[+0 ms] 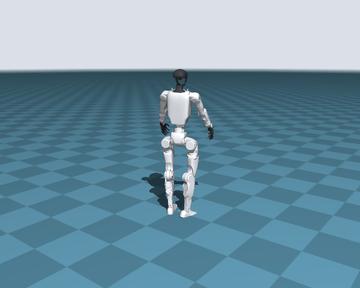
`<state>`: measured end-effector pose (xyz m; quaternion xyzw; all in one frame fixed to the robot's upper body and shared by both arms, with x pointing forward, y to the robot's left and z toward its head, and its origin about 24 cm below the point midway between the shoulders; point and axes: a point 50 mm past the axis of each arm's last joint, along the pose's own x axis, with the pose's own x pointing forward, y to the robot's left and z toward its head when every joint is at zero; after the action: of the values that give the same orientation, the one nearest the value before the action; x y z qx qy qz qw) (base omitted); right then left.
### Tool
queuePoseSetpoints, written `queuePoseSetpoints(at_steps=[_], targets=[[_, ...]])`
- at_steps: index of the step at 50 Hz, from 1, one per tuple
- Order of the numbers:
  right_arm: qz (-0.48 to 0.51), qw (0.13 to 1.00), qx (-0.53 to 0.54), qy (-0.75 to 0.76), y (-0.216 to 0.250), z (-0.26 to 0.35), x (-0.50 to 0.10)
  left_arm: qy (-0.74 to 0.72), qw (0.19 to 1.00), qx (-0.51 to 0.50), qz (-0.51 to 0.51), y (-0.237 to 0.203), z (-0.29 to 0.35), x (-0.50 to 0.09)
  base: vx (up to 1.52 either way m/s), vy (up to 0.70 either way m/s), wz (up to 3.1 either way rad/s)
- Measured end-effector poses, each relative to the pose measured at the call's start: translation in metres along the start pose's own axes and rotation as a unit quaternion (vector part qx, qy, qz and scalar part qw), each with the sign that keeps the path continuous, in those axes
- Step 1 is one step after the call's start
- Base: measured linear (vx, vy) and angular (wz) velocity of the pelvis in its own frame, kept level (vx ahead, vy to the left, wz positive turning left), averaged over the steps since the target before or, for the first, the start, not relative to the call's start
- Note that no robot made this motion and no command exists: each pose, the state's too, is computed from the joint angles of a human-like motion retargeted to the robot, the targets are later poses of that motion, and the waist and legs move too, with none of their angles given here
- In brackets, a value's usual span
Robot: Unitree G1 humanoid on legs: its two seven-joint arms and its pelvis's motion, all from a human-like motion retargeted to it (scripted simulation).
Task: In place motions
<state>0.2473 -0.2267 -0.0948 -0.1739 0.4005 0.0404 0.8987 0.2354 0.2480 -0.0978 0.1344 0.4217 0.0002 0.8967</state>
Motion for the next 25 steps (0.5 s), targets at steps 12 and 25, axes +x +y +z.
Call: queuePoseSetpoints(at_steps=[12,25], targets=[[0.098,0.939,-0.083,0.32,0.049,-0.19,-0.082,0.297,0.954,-0.018,-0.037,-0.051,-0.193,-0.076,-0.01,-0.02,0.02],[0.088,0.897,0.12,0.417,0.091,-0.251,-0.144,0.371,0.924,-0.057,-0.067,-0.119,-0.255,-0.14,0.01,0.01,-0.25]])
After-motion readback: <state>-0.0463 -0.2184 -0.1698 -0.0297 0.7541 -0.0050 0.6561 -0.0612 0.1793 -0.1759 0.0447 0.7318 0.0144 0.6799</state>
